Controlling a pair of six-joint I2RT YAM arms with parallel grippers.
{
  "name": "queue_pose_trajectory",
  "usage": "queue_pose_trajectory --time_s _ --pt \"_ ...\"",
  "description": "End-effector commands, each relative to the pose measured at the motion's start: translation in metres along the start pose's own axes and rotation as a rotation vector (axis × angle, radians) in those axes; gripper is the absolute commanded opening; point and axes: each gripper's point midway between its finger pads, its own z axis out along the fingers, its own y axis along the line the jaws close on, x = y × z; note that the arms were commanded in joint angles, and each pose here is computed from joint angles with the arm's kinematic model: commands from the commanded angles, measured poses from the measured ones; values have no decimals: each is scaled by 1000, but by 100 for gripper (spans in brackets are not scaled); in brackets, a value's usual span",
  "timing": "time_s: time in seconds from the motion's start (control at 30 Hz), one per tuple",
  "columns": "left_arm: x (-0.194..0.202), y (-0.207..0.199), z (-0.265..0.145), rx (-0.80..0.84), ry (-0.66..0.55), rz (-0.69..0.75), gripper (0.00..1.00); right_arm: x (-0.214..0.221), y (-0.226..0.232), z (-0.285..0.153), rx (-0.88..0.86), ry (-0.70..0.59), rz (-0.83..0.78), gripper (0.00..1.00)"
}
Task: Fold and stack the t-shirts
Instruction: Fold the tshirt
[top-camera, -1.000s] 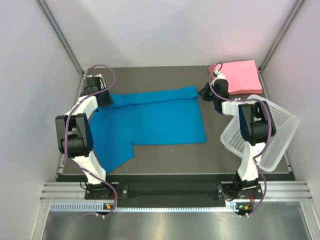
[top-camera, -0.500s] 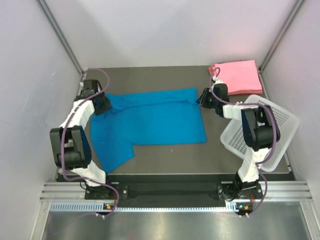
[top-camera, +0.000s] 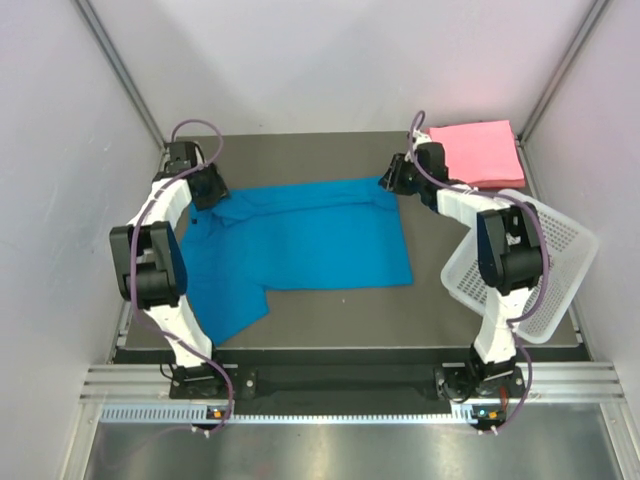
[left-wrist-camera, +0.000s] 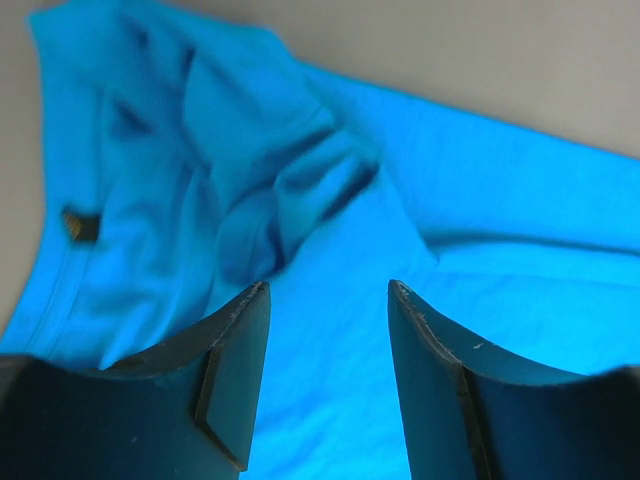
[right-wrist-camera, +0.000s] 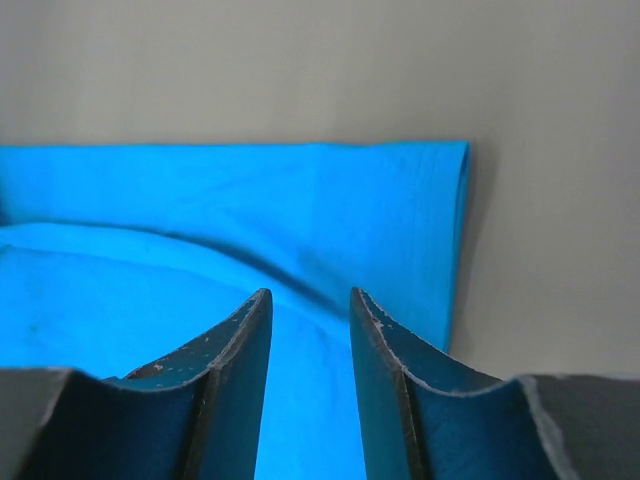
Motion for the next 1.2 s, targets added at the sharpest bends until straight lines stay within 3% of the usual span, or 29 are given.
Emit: queue_pose_trajectory --time_s 0.0,0.07,0.2,0.23,0.37,0.53,0.77,0.83,0.93,1.03,1.17 --pt "-29 -15 8 69 -44 43 56 13 1 14 -30 63 -43 38" --pt "-16 -11 17 53 33 30 54 14 1 16 -34 66 -41 38" --pt "4 -5 16 24 101 6 41 12 5 17 -46 58 -37 38" --pt "7 -3 14 3 107 3 28 14 7 17 -49 61 -34 38" --pt "31 9 3 -48 154 -20 0 9 14 16 -60 51 -40 38" --pt "65 24 -9 -124 195 -69 0 12 17 16 -54 61 -46 38" --pt "79 43 -26 -204 130 -101 0 19 15 18 -43 76 -44 38" --pt "70 34 -38 -164 72 -131 18 17 14 19 -37 77 -41 38" --pt "50 7 -59 -32 -15 -149 35 14 15 20 -39 75 -42 38" --pt "18 -7 -72 24 -129 -164 45 14 18 21 -27 78 -46 38" --pt "-15 26 -68 -68 -169 -242 47 12 12 26 19 72 -52 38"
